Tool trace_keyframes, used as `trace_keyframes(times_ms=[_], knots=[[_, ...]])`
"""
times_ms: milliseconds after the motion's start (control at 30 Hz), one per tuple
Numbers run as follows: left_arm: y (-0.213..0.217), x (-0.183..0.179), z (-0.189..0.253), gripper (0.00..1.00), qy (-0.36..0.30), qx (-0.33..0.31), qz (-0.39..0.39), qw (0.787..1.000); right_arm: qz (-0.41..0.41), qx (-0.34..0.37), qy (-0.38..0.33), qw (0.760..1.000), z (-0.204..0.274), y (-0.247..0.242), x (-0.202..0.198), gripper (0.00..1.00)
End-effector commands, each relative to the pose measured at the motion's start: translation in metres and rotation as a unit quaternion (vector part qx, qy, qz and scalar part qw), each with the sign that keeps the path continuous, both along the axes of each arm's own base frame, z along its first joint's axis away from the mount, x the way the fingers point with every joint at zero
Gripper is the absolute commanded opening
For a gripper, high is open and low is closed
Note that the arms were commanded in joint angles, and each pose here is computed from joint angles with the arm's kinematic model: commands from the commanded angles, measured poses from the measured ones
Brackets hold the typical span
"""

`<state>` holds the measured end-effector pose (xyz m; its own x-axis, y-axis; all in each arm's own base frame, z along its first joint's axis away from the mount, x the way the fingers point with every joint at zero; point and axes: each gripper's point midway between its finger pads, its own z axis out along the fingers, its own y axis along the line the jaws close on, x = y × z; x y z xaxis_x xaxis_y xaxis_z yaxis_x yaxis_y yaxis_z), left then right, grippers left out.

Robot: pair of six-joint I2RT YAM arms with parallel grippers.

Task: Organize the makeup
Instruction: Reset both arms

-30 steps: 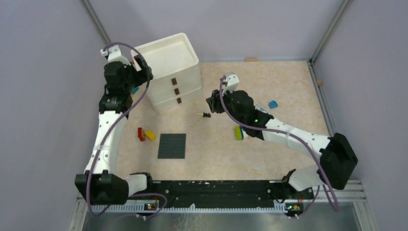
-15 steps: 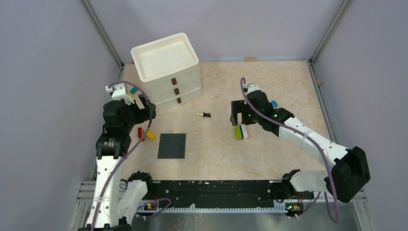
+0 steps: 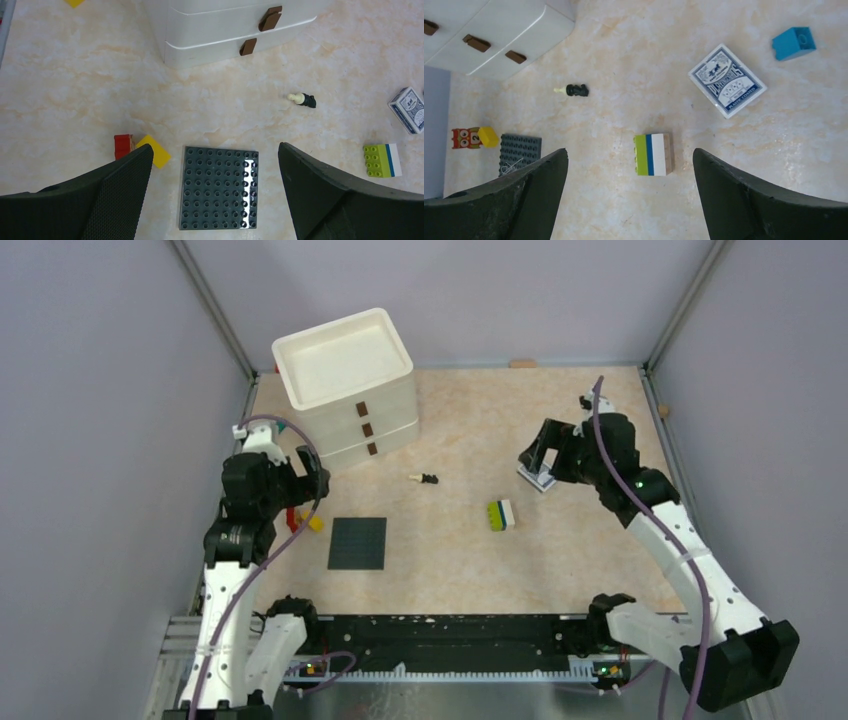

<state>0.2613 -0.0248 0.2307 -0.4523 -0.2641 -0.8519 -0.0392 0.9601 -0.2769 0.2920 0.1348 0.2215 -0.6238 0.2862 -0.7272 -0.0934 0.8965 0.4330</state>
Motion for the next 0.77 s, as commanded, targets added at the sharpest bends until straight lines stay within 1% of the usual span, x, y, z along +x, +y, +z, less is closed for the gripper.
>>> trace_keyframes(times_ms=[0, 67, 133, 200, 267, 333, 400, 500, 567, 667, 733], knots=[[0.003, 0.014, 0.047, 0.99, -0.034, 0.002, 0.007, 0.999, -0.012, -0.046, 0.044, 0.998, 0.001, -0.021, 0.001, 0.93], [0.005, 0.016, 0.07, 0.99, -0.042, 0.006, 0.013, 0.999, -0.01, -0.068, 0.058, 0.996, -0.003, -0.026, 0.001, 0.93], [0.006, 0.018, 0.085, 0.99, -0.046, 0.009, 0.015, 0.999, -0.011, -0.073, 0.057, 0.996, 0.002, -0.027, 0.001, 0.93], [0.005, 0.02, 0.1, 0.99, -0.052, 0.008, 0.01, 0.999, -0.022, -0.068, 0.05, 0.996, 0.013, -0.029, 0.003, 0.94], [0.002, 0.022, 0.112, 0.99, -0.055, 0.005, 0.004, 0.998, -0.058, -0.062, 0.046, 0.995, 0.024, -0.035, 0.005, 0.94], [-0.002, 0.026, 0.121, 0.99, -0.056, 0.0, -0.007, 0.998, -0.061, -0.053, 0.034, 0.996, 0.039, -0.035, 0.005, 0.94], [-0.006, 0.028, 0.126, 0.99, -0.058, -0.003, -0.019, 0.998, -0.077, -0.037, 0.02, 0.996, 0.051, -0.036, 0.006, 0.94], [-0.007, 0.029, 0.127, 0.99, -0.058, -0.001, -0.027, 0.998, -0.071, -0.008, 0.0, 0.997, 0.064, -0.029, 0.005, 0.95], [-0.008, 0.031, 0.122, 0.99, -0.054, 0.003, -0.033, 0.998, -0.063, -0.002, -0.009, 0.998, 0.068, -0.027, 0.004, 0.95], [-0.009, 0.035, 0.11, 0.99, -0.034, 0.003, -0.036, 0.999, -0.086, -0.022, -0.007, 0.996, 0.061, -0.037, 0.006, 0.95], [-0.006, 0.034, 0.111, 0.99, -0.04, 0.005, -0.027, 0.999, -0.1, -0.042, 0.007, 0.994, 0.055, -0.045, 0.008, 0.99]])
